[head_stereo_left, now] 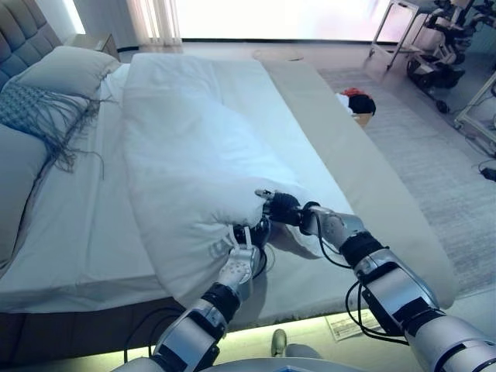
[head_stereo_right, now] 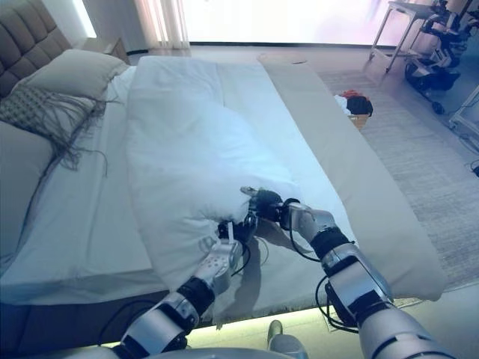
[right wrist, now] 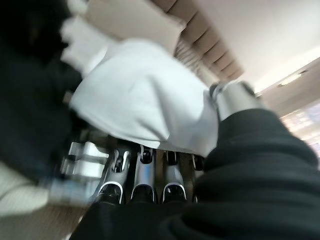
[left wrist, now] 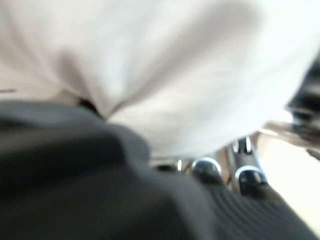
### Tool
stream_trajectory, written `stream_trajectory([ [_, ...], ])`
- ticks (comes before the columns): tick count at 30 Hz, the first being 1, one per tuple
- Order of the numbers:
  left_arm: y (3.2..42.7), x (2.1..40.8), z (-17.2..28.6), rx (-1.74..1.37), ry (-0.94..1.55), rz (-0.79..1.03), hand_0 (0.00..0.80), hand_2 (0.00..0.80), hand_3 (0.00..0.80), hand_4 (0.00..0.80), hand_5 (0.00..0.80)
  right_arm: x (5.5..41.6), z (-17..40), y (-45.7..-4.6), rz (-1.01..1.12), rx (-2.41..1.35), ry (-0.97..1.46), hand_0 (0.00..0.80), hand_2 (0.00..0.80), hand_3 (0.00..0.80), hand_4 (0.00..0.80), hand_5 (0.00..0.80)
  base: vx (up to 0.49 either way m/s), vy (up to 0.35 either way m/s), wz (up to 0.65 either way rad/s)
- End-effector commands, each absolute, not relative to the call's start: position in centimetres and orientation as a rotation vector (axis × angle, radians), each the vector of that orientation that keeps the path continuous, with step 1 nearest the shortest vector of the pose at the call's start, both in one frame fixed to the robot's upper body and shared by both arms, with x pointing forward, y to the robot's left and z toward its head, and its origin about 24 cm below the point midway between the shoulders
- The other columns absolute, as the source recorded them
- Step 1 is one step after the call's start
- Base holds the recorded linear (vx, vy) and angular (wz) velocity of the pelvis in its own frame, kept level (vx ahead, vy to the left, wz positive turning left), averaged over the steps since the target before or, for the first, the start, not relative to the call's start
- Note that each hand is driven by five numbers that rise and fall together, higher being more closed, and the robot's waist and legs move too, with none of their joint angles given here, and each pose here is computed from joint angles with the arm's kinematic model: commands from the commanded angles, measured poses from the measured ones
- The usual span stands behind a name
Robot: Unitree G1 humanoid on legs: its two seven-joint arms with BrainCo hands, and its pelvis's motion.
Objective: Make the bed neatly
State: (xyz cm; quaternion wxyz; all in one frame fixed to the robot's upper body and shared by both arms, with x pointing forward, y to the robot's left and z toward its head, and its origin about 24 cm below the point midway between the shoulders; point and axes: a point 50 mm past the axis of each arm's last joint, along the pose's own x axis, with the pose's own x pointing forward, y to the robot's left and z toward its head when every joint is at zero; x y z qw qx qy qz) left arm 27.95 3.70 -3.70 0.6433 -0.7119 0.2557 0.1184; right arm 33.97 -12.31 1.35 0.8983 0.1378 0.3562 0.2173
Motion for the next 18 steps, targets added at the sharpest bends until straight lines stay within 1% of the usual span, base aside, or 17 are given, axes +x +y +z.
stream_trajectory([
  [1,3.3,30.3,-0.7,-1.614,0.470,0.066,0.800,0.800,0.800,0.800,0.800,33.0,-0.4,-18.7,0.281,0.175,0.831,0.000,0.000,0.000,0.000,0.000,-0.011,-0.005,0.10],
  [3,5.4,29.5,-2.1,-1.541,0.486,0.061,0.800,0.800,0.800,0.800,0.800,30.4,-3.1,-19.9,0.272,0.221,0.885,0.000,0.000,0.000,0.000,0.000,-0.003,-0.006,0.08],
  [7,10.0,27.4,-4.8,-1.440,0.508,0.107,0.800,0.800,0.800,0.800,0.800,25.0,-7.2,-22.3,0.235,0.314,0.972,0.000,0.000,0.000,0.000,0.000,0.001,-0.002,0.15],
  [9,13.6,25.6,-6.4,-1.395,0.514,0.145,0.800,0.800,0.800,0.800,0.800,21.9,-9.0,-23.7,0.201,0.355,1.006,0.000,0.000,0.000,0.000,0.000,-0.001,0.003,0.14],
  [12,17.3,23.8,-7.7,-1.362,0.496,0.213,0.800,0.800,0.800,0.800,0.800,19.2,-10.4,-25.1,0.160,0.391,1.042,0.000,0.000,0.000,0.000,0.000,0.010,0.012,0.08],
  [18,23.5,22.1,-8.0,-1.340,0.365,0.349,0.800,0.800,0.800,0.800,0.800,16.3,-11.7,-26.3,0.094,0.431,1.101,0.000,0.000,0.000,0.000,0.000,0.017,0.030,0.13],
])
